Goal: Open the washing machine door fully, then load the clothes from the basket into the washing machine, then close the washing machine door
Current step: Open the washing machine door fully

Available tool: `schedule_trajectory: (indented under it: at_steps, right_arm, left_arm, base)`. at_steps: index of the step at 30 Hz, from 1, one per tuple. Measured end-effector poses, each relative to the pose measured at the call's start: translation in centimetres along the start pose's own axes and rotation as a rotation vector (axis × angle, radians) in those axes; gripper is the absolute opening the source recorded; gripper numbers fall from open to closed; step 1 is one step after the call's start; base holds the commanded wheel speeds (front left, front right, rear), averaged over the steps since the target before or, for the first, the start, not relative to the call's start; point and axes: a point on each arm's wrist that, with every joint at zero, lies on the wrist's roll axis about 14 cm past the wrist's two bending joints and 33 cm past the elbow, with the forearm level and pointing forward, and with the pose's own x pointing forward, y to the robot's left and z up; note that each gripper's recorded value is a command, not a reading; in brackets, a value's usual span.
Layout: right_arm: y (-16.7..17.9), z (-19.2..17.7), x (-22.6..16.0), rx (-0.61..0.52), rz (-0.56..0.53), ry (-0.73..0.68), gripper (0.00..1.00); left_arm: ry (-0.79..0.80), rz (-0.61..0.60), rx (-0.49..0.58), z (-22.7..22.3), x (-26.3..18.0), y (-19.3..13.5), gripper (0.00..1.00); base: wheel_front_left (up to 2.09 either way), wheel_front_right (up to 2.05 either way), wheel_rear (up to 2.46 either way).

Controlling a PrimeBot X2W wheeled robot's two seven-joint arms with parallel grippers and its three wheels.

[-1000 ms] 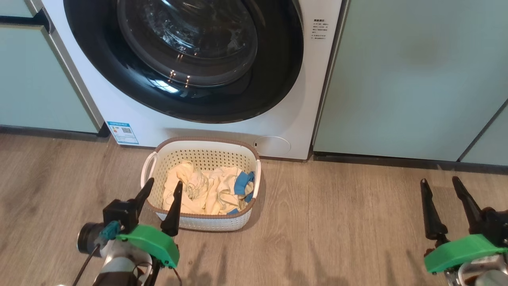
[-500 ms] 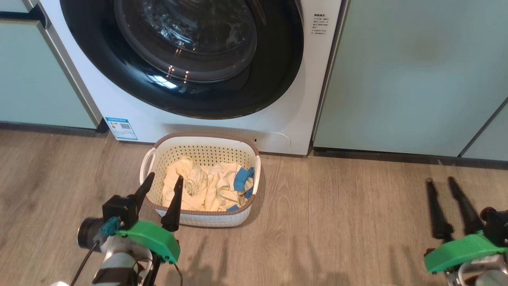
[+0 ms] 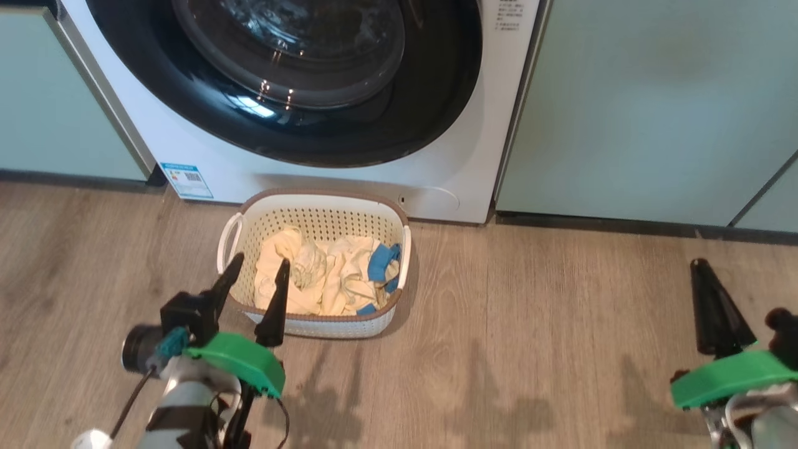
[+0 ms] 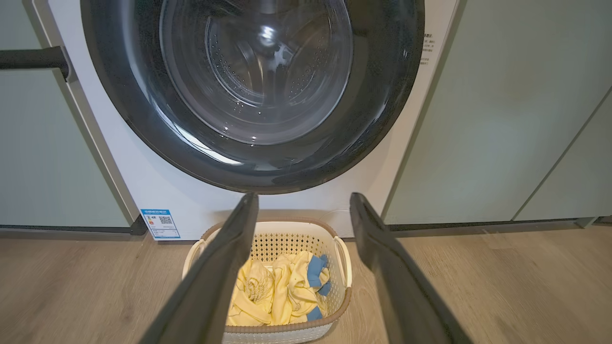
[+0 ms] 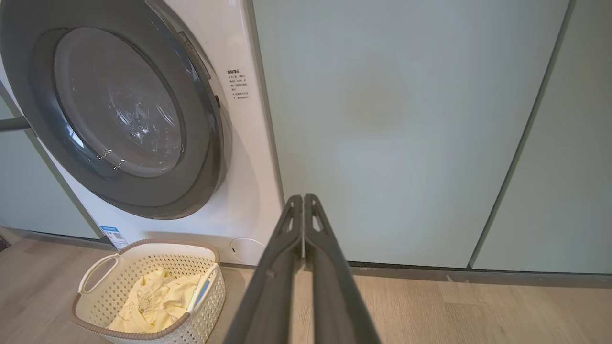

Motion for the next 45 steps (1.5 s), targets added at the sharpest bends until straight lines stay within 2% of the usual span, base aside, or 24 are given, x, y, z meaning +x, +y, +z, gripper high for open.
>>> schedule_trajectory:
  at_steps: [2,5,8,9,14,21,26,34,40,45]
  right_arm:
    - [0.0,-0.1,0.4,0.019,-0.003,0.000,0.00]
    - [-0.3,-0.4,1.1,0.136,-0.029,-0.001,0.00]
    - [-0.1,-0.4,2.4,0.317,-0.048,-0.015,0.00]
    - [-0.1,-0.4,2.4,0.317,-0.048,-0.015,0.00]
    - [0.4,0.3,5.3,0.633,-0.055,-0.019,0.00]
    - [2.1,-0.4,8.5,1.118,-0.002,0.095,0.00]
    - [3.4,-0.9,10.5,1.374,0.070,0.190,0.00]
    - [7.3,-1.6,13.0,1.611,0.235,0.384,0.00]
    - [9.2,-0.1,16.2,1.681,0.336,0.437,0.00]
    - [11.2,1.9,19.9,1.682,0.413,0.460,0.00]
  left_arm:
    - [-0.003,-0.001,0.000,0.1,0.4,0.0,1.00]
    - [0.004,0.001,-0.003,-0.3,0.9,0.1,1.00]
    - [0.011,0.001,-0.006,-0.6,1.3,0.1,1.00]
    - [0.011,0.001,-0.006,-0.6,1.3,0.1,1.00]
    - [0.008,-0.006,0.000,-0.7,2.5,0.0,1.00]
    - [0.014,-0.003,-0.003,-1.2,3.3,0.2,1.00]
    - [0.014,0.003,-0.003,-1.3,3.9,0.6,1.00]
    - [0.035,0.014,0.002,-2.2,4.2,1.0,1.00]
    - [0.028,0.002,-0.003,-2.1,4.9,0.7,1.00]
    - [0.055,0.002,-0.001,-3.1,4.8,0.8,1.00]
  base:
    - [0.00,0.00,0.00]
    - [0.00,0.00,0.00]
    - [0.00,0.00,0.00]
    - [0.00,0.00,0.00]
    - [0.00,0.00,0.00]
    - [0.00,0.00,0.00]
    - [0.00,0.00,0.00]
    - [0.00,0.00,0.00]
    - [0.00,0.00,0.00]
    - [0.00,0.00,0.00]
